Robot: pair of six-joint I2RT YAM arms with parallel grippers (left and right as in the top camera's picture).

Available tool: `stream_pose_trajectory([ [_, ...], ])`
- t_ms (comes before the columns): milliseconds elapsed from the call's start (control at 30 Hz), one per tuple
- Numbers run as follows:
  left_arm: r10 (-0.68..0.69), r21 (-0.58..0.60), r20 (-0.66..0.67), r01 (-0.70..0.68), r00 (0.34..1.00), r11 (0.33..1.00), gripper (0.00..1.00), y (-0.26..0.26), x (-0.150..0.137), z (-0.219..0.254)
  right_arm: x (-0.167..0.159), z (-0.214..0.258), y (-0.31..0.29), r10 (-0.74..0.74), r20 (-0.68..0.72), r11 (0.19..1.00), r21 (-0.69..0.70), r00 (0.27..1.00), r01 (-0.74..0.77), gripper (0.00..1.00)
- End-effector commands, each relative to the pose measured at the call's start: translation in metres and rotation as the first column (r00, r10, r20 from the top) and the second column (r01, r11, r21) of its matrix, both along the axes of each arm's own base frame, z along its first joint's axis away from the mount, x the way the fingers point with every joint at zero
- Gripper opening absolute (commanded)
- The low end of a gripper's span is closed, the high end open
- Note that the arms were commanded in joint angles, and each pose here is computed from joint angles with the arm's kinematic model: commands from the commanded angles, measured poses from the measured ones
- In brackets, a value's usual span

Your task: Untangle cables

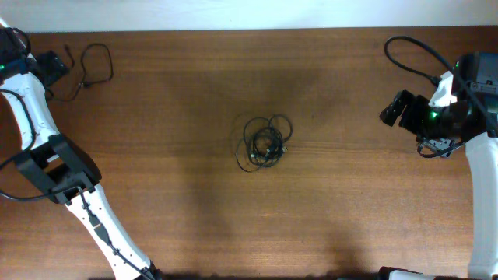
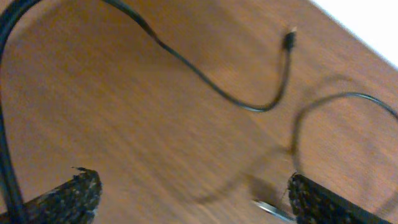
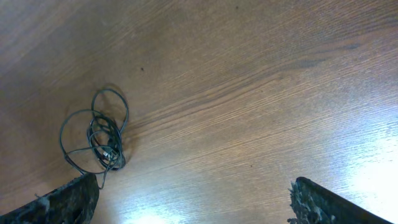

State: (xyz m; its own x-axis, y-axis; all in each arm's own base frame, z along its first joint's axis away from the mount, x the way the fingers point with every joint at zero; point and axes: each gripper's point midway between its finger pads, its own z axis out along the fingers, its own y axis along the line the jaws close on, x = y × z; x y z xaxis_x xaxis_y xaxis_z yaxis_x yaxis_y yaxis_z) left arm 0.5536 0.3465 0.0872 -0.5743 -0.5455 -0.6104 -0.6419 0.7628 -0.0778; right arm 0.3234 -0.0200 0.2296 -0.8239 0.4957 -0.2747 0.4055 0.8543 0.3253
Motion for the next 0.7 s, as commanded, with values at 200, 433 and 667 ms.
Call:
stream_pose_trajectory([
  [200, -0.058, -0.034, 0.323, 0.073, 0.944, 0.997, 0.99, -0.020, 0.025, 0.122, 0.000, 0.001, 0.001, 0.012, 0.002, 1.000, 0.004, 1.000, -0.012, 0.99],
  [433, 0.105, -0.015, 0.022, -0.105, 0.994, 0.994, 1.00, 0.003, -0.024, 0.031, 0.000, 0.001, 0.001, 0.012, 0.003, 1.000, 0.003, 1.000, -0.012, 0.99],
  [667, 0.029, -0.192, -0.118, -0.051, 0.993, 0.980, 0.54, -0.040, -0.045, -0.048, 0.000, 0.001, 0.001, 0.012, 0.003, 1.000, 0.003, 1.000, -0.012, 0.99],
])
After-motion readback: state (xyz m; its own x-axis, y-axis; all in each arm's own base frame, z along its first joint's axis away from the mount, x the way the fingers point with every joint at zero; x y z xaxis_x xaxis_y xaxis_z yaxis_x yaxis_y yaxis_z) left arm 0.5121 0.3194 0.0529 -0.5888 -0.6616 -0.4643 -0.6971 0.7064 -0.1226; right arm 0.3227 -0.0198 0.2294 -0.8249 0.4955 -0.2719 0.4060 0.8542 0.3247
